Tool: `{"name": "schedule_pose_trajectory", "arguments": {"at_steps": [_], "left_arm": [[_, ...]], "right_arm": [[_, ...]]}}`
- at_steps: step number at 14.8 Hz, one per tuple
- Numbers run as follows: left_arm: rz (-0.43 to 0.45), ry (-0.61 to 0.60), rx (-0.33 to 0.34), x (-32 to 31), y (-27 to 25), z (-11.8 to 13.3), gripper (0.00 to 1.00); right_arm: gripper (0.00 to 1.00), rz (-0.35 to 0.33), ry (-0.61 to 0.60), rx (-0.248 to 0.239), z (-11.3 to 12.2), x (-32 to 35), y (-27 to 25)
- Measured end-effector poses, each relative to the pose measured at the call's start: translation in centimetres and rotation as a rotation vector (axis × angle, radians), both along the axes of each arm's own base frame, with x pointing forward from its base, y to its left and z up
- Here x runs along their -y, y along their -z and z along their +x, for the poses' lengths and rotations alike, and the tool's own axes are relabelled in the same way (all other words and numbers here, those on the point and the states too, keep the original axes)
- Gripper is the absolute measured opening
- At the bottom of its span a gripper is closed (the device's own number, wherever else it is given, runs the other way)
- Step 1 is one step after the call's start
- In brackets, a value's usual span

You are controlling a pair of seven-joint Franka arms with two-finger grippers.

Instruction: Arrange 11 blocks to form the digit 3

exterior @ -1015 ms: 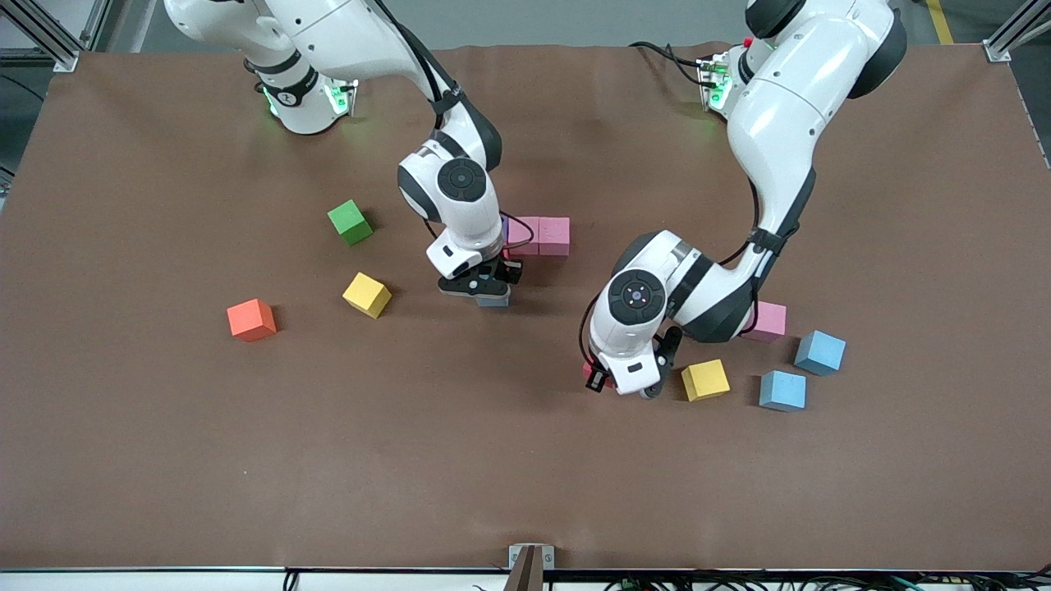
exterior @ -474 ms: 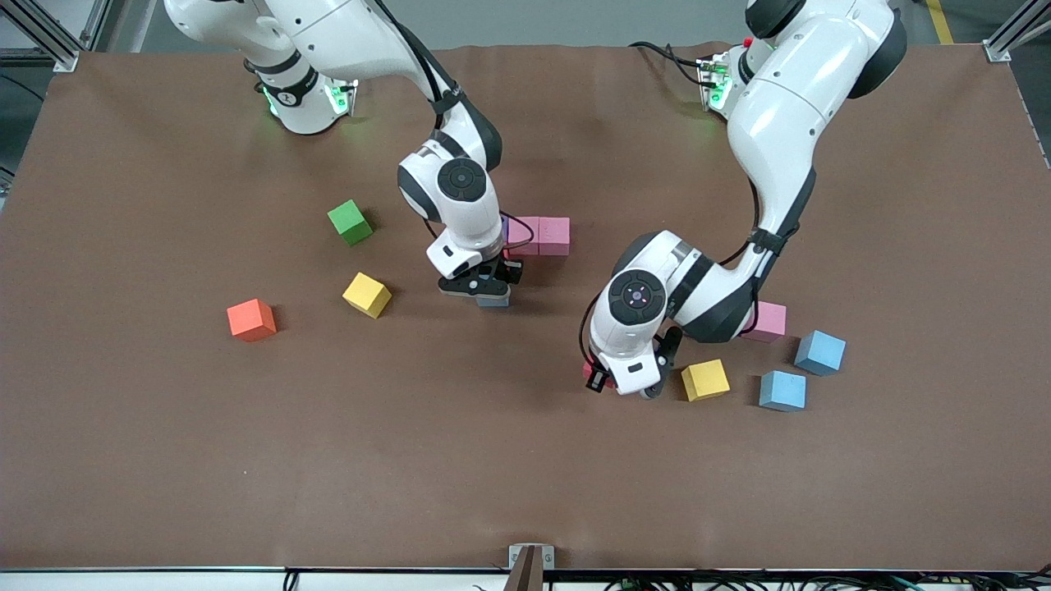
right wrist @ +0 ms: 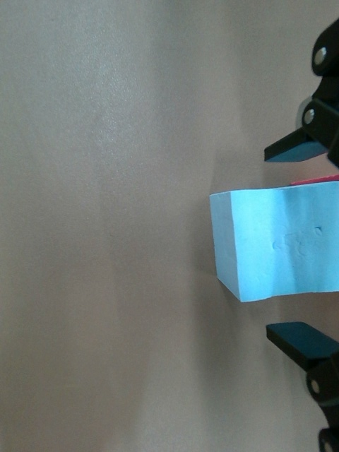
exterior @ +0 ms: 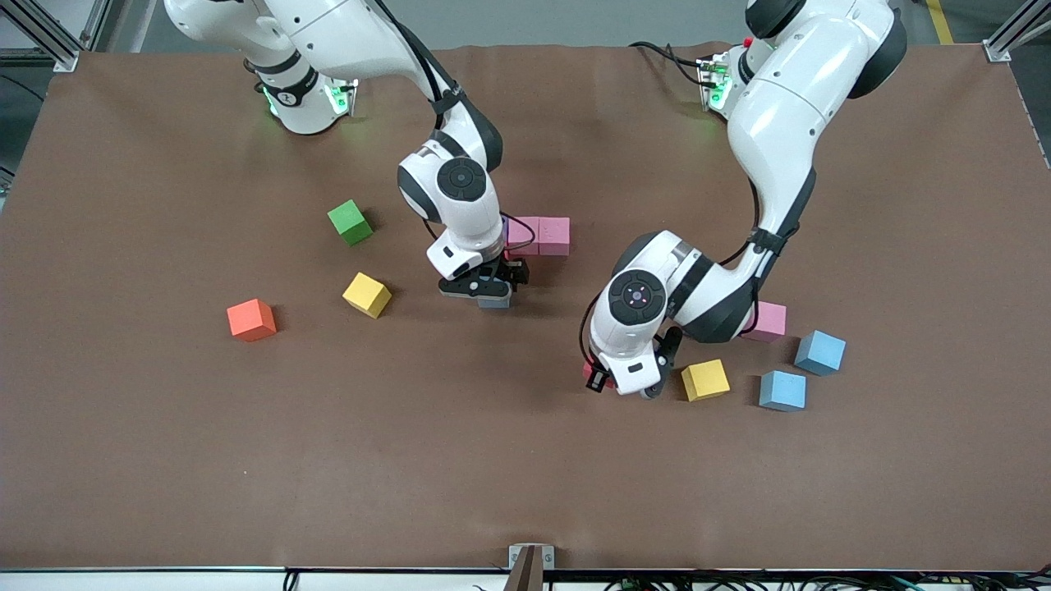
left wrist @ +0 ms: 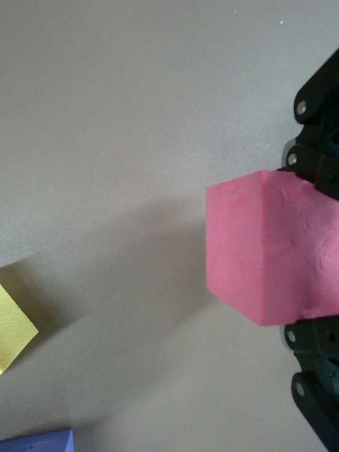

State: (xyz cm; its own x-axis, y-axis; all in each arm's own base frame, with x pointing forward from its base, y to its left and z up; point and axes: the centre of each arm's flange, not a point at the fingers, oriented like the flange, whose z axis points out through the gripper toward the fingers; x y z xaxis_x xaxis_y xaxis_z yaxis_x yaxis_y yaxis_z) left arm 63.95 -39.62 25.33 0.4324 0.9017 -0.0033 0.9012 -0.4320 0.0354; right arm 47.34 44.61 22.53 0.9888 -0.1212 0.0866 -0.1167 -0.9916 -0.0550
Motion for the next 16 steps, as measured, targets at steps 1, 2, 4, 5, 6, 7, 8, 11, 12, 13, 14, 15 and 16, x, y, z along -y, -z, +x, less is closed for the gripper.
{"name": "schedule_pose_trajectory", "arguments": {"at_steps": [1,2,4,5,6,7,8,11,12,13,14,15,16], "left_arm": [[0.0,0.0,0.0,0.0,0.0,0.0,0.61],[0.0,0.0,0.0,0.0,0.0,0.0,0.61],[0.0,0.0,0.0,0.0,0.0,0.0,0.61],[0.0,0.0,0.0,0.0,0.0,0.0,0.61],[-0.001,0.001,0.0,0.1,0.0,0.0,0.61],[-0.001,0.003,0.0,0.2,0.0,-0.1,0.61],[-0.002,-0.002,-0.001,0.4,0.0,-0.3,0.61],[-0.008,-0.066,0.0,1.4,-0.1,-0.8,0.61],[-0.012,-0.088,0.001,2.0,-0.1,-1.2,0.61],[-0.015,-0.117,0.002,2.6,-0.2,-1.5,0.61],[-0.02,-0.152,0.004,3.2,-0.2,-1.9,0.61],[-0.027,-0.194,0.006,3.8,-0.2,-2.3,0.61],[-0.037,-0.239,0.01,4.3,-0.1,-2.6,0.61]], "right_arm": [[1.0,-0.001,0.0,-0.001,0.0,0.0,0.0],[1.0,-0.003,0.0,-0.003,0.0,0.0,0.0],[1.0,-0.02,-0.007,-0.009,-0.1,0.2,0.2],[1.0,-0.029,-0.013,-0.011,-0.2,0.2,0.3],[1.0,-0.035,-0.014,-0.013,-0.2,0.3,0.3],[1.0,-0.038,-0.014,-0.014,-0.2,0.4,0.4],[1.0,-0.04,-0.015,-0.014,-0.1,0.4,0.4],[1.0,-0.045,-0.016,-0.018,-0.2,0.5,0.5],[1.0,-0.052,-0.016,-0.024,-0.3,0.6,0.6],[1.0,-0.06,-0.016,-0.031,-0.3,0.6,0.7],[1.0,-0.065,-0.016,-0.035,-0.4,0.7,0.7],[1.0,-0.068,-0.016,-0.038,-0.4,0.7,0.8],[1.0,-0.07,-0.017,-0.04,-0.4,0.7,0.8]]}}
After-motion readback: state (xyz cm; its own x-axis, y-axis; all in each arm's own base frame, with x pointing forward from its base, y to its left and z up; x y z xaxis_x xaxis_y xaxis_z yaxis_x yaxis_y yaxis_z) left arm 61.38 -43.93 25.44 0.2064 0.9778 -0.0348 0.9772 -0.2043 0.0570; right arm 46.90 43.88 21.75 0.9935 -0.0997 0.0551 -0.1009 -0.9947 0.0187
